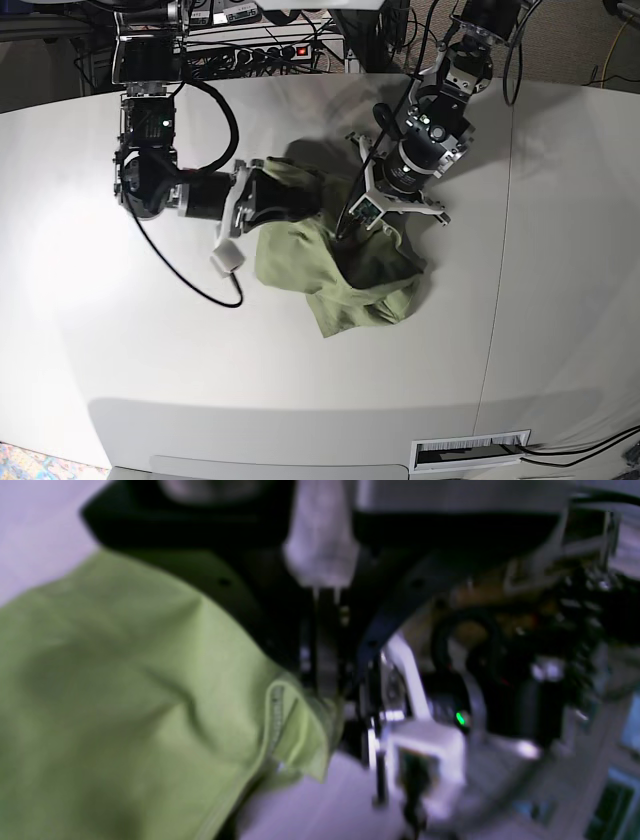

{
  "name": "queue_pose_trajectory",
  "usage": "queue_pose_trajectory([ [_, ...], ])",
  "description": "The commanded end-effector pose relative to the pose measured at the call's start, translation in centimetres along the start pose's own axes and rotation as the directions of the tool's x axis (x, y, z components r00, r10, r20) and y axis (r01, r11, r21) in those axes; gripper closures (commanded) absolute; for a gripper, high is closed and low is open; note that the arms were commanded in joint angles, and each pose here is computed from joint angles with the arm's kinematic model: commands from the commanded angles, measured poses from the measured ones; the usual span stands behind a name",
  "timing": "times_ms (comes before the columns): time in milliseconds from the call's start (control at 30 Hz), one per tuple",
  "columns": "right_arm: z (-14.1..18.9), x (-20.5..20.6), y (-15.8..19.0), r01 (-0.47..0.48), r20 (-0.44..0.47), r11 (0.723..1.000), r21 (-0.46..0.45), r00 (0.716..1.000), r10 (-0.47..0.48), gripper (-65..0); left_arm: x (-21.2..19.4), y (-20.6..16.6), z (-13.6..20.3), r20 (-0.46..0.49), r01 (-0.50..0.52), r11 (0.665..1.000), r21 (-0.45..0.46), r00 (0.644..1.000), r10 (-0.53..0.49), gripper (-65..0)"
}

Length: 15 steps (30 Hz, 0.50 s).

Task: Fold the T-shirt properly
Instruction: 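Lower the bundled shirt onto the table and release with the right gripper, then pull the shirt edge with the left gripper to flatten the bundle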

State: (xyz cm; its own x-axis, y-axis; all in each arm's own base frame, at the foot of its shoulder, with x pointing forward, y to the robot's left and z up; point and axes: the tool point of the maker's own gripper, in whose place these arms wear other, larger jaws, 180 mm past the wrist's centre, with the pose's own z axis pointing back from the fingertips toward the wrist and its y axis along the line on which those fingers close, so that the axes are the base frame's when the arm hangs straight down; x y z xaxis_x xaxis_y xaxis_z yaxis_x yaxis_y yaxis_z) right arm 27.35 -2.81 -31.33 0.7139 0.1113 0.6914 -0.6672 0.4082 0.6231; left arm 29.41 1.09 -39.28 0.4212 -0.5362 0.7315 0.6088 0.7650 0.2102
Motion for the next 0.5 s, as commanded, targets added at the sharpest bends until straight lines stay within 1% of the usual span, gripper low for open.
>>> queue_pose_trajectory([
  [0, 0.0, 1.3, 0.5, -0.039, 0.022, 0.999, 0.009, 0.999, 0.039, 0.0, 1.5, 0.6, 0.3, 0.046, -0.006, 1.000, 0.017, 0.999, 0.005, -2.1],
  [100, -0.5, 0.3, 0.1, -0.053, -0.034, 0.998, -0.018, 0.998, 0.053, 0.0, 1.6, 0.8, 0.6, 0.030, -0.003, 1.000, 0.023, 1.000, 0.002, -13.7],
  [167, -0.5, 0.1, -0.3, -0.059, -0.048, 0.998, -0.037, 0.997, 0.057, 0.0, 2.0, 1.0, 1.0, 0.031, 0.002, 1.000, 0.032, 1.000, -0.003, -18.5],
  [267, -0.4, 0.2, -0.7, -0.069, -0.060, 0.996, -0.055, 0.996, 0.066, 0.0, 2.5, 1.6, 1.5, 0.043, 0.020, 0.999, 0.050, 0.999, -0.022, -18.9],
  [333, -0.4, 0.3, -0.7, -0.072, -0.059, 0.996, -0.057, 0.996, 0.069, 0.0, 2.2, 2.2, 1.6, 0.034, 0.043, 0.997, 0.065, 0.998, -0.045, -18.9],
  [467, -0.4, 0.3, -0.7, -0.073, -0.059, 0.996, -0.057, 0.996, 0.070, 0.0, 1.3, 3.3, 1.9, 0.014, 0.057, 0.995, 0.084, 0.998, -0.058, -18.9],
])
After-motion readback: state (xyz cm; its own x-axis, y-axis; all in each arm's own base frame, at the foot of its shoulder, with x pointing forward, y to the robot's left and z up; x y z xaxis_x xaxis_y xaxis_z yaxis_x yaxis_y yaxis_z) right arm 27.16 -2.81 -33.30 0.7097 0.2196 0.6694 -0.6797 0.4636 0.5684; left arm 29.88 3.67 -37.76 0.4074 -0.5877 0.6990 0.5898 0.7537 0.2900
